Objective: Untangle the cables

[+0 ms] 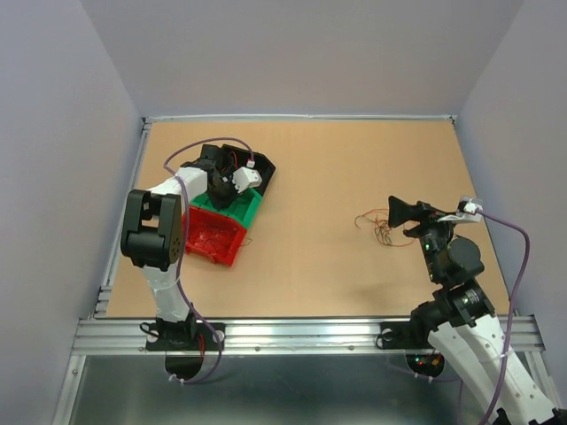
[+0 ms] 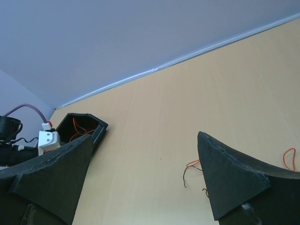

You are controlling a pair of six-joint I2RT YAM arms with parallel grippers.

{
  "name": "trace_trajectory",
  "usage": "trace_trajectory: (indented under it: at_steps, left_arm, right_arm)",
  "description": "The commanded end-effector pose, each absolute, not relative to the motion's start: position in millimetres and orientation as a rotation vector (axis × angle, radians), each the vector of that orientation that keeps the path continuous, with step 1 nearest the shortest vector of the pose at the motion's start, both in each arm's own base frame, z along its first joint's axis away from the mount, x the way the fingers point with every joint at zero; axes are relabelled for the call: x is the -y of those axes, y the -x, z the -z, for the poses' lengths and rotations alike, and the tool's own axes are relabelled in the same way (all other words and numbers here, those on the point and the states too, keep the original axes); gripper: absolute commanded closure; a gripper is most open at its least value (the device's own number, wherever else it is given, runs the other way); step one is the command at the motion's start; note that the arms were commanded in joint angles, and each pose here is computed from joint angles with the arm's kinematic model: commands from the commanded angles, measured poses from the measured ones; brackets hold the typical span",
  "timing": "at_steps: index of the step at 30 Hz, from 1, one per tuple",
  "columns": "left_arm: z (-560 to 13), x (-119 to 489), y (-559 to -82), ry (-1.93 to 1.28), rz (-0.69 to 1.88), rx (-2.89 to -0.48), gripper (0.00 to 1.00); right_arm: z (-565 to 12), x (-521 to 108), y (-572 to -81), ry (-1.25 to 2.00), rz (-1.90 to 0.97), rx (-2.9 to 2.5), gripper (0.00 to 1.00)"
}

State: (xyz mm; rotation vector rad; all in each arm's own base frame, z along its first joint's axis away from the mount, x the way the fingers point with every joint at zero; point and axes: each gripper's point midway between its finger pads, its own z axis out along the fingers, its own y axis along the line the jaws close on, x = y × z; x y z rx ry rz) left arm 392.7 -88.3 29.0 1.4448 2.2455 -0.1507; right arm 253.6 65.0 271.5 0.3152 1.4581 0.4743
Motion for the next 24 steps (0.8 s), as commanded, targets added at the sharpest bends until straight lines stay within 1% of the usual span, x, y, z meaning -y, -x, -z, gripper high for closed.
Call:
trace_trajectory:
  at_steps: [1,2,3,6,9,12,16,18,19,20,21,22,24]
  left_arm:
    - [-59.3,88.5,-387.3,-1.486,0.144,-2.214,0.63]
    - [-65.8,89.4,-389.9,-1.473,0.138,-2.202,0.55]
    - [-79.2,91.1,-393.3,-1.452,0.128,-2.179,0.45]
    - [-118.7,93.5,-404.2,-1.39,0.086,-2.117,0.36]
    - [-158.5,95.0,-404.9,-1.352,0.073,-2.082,0.34]
    - [-184.1,92.5,-397.2,-1.326,0.071,-2.099,0.32]
    - [-191.6,83.0,-375.1,-1.339,0.063,-2.174,0.25]
    - [-206.3,78.9,-373.2,-1.27,0.013,-2.145,0.25]
    - [-212.6,79.6,-375.3,-1.24,-0.006,-2.118,0.24]
    - [-233.4,89.9,-381.0,-1.203,-0.032,-2.026,0.24]
    - [-240.7,98.7,-382.5,-1.182,-0.029,-1.986,0.24]
    - [-241.4,111.8,-379.6,-1.136,0.031,-1.97,0.22]
    - [-261.6,144.5,-382.1,-1.109,0.104,-1.839,0.21]
  right_arm:
    - [-279.6,-67.8,-252.3,-0.296,-0.491,-1.431,0.03]
    - [-280.0,-67.8,-252.5,-0.295,-0.49,-1.431,0.03]
    - [-280.0,-68.6,-253.1,-0.293,-0.491,-1.435,0.03]
    - [-274.5,-72.0,-257.7,-0.283,-0.486,-1.465,0.03]
    - [-267.1,-78.1,-264.2,-0.265,-0.483,-1.509,0.03]
    - [-256.4,-84.6,-274.7,-0.246,-0.466,-1.572,0.02]
    - [-243.9,-93.9,-285.7,-0.216,-0.458,-1.644,0.02]
    - [-236.9,-97.4,-290.9,-0.206,-0.451,-1.677,0.02]
    - [-235.7,-97.6,-292.5,-0.205,-0.445,-1.683,0.02]
    - [-231.7,-97.9,-295.5,-0.206,-0.435,-1.699,0.02]
    - [-230.3,-96.4,-296.7,-0.213,-0.425,-1.703,0.02]
    - [-229.5,-90.9,-298.9,-0.244,-0.397,-1.7,0.02]
    - [-221.6,-84.8,-302.4,-0.28,-0.356,-1.721,0.02]
